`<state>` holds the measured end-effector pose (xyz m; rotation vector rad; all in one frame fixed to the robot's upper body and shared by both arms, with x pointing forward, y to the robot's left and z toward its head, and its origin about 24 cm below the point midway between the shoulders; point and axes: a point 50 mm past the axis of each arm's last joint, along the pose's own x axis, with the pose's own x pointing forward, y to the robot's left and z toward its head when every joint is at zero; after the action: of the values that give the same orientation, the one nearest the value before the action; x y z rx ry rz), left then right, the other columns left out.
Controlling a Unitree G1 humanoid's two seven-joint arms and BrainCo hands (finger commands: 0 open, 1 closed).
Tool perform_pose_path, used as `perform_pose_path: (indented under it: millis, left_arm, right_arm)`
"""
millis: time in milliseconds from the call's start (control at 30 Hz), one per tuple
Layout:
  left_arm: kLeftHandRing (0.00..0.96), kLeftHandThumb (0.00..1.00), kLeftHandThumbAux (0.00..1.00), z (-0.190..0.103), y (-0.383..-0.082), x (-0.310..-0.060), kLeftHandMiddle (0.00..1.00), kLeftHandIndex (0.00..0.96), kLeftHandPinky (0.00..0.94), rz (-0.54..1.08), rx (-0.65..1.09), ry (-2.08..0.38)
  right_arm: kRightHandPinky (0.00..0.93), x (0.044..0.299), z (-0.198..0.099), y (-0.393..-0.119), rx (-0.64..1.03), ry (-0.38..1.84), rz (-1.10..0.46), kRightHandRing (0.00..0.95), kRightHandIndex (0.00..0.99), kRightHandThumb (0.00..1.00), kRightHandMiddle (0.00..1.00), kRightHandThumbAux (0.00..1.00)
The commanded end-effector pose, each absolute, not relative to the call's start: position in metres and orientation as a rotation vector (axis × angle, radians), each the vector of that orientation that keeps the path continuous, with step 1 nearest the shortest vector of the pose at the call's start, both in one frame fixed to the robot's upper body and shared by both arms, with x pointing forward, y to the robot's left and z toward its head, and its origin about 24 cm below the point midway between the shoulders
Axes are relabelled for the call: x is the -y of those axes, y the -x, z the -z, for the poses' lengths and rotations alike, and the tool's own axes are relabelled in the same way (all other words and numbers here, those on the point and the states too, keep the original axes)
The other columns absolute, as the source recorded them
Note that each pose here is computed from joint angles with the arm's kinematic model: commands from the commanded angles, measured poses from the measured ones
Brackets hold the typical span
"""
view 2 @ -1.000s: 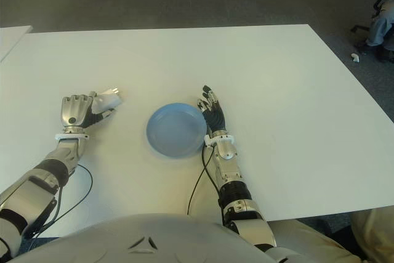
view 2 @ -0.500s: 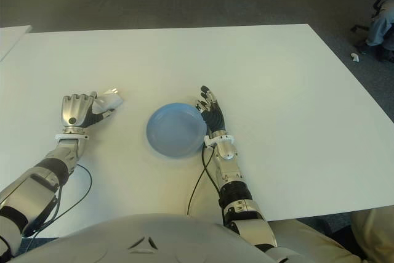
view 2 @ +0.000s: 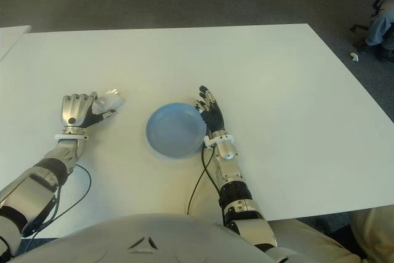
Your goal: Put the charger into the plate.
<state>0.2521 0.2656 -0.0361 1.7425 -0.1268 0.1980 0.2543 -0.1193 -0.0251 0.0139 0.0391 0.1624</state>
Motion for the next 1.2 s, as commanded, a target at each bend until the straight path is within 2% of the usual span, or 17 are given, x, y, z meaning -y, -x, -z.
perform_pose_path:
  millis: [33,400,600,1000,1200]
  left_arm:
    - [0.855,0.565,0.684,0.087,-0.198,-0.248,0.855,0.791,0.871,0.065,-0.027,-1.702]
    - [0.877,0.531,0.704,0.083,-0.201,-0.247,0.877,0.795,0.886,0.01,0.024,-1.675]
    - [0.886,0.582,0.704,0.078,-0.205,-0.246,0.887,0.819,0.896,-0.028,0.066,-1.644]
    - [0.881,0.751,0.677,0.064,-0.224,-0.24,0.888,0.846,0.889,-0.068,0.127,-1.589]
    - [0.875,0.785,0.668,0.062,-0.226,-0.24,0.884,0.843,0.886,-0.075,0.131,-1.58]
  right_arm:
    - [0.067,0.132,0.111,-0.174,-0.532,-0.054,-0.104,0.036,0.024,0.125,0.037,0.556]
    - [0.069,0.132,0.112,-0.175,-0.535,-0.048,-0.113,0.036,0.023,0.096,0.038,0.544]
    - [0.072,0.132,0.112,-0.176,-0.54,-0.045,-0.114,0.039,0.021,0.081,0.041,0.537]
    - [0.064,0.132,0.112,-0.176,-0.539,-0.039,-0.119,0.037,0.007,0.069,0.039,0.512]
    - [0.067,0.132,0.112,-0.176,-0.54,-0.037,-0.123,0.036,0.003,0.077,0.038,0.505]
